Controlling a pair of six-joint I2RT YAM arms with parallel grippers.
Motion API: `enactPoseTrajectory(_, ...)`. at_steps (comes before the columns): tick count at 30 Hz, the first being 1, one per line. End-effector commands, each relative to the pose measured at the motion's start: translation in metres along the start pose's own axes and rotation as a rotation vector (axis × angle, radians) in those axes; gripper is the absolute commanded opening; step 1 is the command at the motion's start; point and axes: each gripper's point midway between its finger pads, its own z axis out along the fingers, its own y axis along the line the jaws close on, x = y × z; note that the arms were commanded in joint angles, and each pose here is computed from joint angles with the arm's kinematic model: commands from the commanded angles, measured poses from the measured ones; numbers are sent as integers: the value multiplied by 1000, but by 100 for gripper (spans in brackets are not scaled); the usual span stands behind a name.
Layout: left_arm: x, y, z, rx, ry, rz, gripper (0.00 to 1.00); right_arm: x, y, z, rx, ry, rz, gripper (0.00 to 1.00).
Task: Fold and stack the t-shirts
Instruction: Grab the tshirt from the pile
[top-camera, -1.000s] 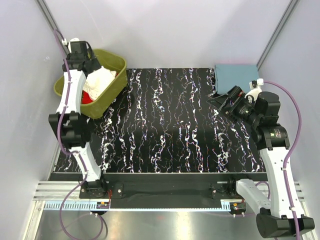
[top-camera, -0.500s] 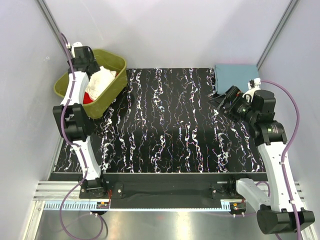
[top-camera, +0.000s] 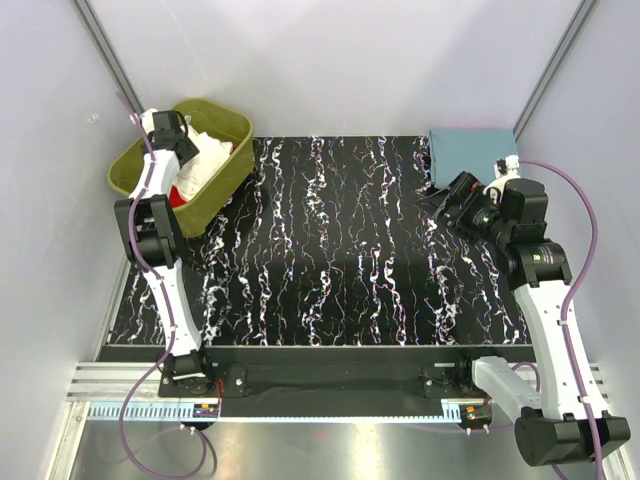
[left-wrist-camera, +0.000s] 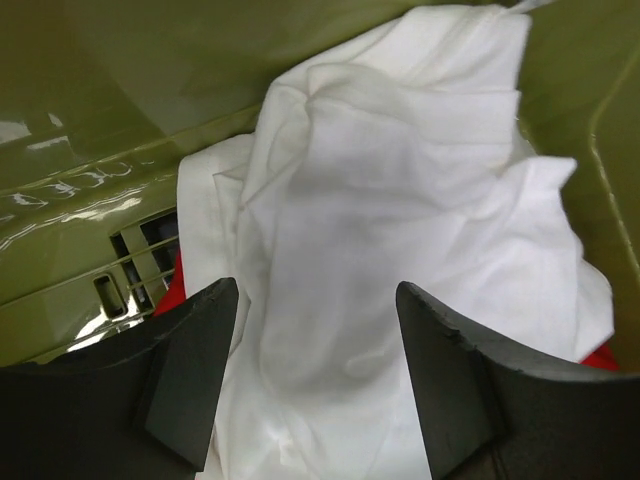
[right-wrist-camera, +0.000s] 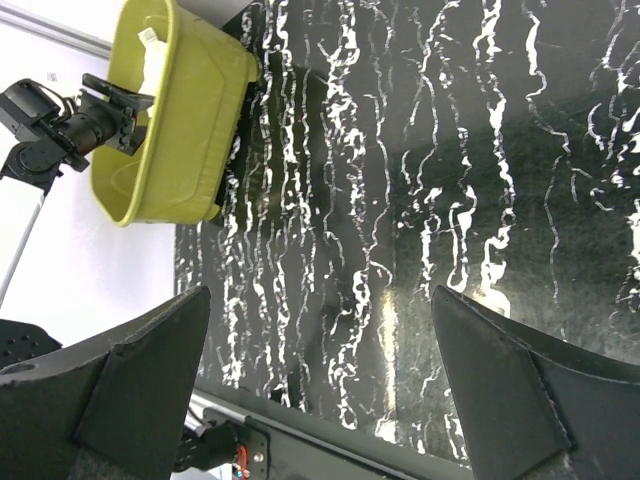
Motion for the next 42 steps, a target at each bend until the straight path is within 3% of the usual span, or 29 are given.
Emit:
enactPoseTrajectory(1, -28, -11, 8, 35, -77, -109, 69, -5, -2, 4, 19, -20, -44, 99)
enactPoseTrajectory(4, -27, -13, 18, 51, -81, -109, 63, -5, -3, 3, 28, -22, -58, 100)
enactPoseTrajectory(5, -24, -14, 20, 56, -72, -109, 52, -5, -3, 3, 30, -25, -60, 99)
enactPoseTrajectory(6, -25, -14, 20, 63, -69, -114, 27, -4, -3, 3, 30, -25, -60, 100)
enactPoseTrajectory(8, -28, -23, 10, 120, -62, -126, 9, -4, -3, 4, 31, -20, -60, 99)
enactPoseTrajectory(9, -48, -35, -7, 184, -110, -138, 0, -3, -2, 6, 27, -10, -52, 99)
enactPoseTrajectory(11, -53, -50, -26, 282, -116, -150, 0, -2, -1, 6, 21, -3, -47, 99)
enactPoseTrajectory(14, -95, -76, -75, 401, -205, -183, 0, -2, 1, 5, 6, -13, -36, 99)
enactPoseTrajectory(15, -109, -90, -99, 509, -256, -186, 0, -3, 2, 3, 0, -28, -34, 99)
enactPoseTrajectory(16, -110, -98, -111, 575, -233, -269, 0, -4, 4, 1, -6, -39, -34, 99)
enactPoseTrajectory(20, -95, -132, -136, 751, -109, -344, 0, -7, 10, -7, -29, -64, -38, 99)
enactPoseTrajectory(30, -87, -151, -171, 799, -47, -462, 0, -4, 22, -29, -66, -83, -57, 99)
enactPoseTrajectory(36, -76, -168, -186, 936, 70, -668, 0, 3, 26, -34, -91, -58, -53, 99)
enactPoseTrajectory(42, -100, -197, -248, 1005, 24, -579, 0, 4, 38, -51, -132, -72, -62, 99)
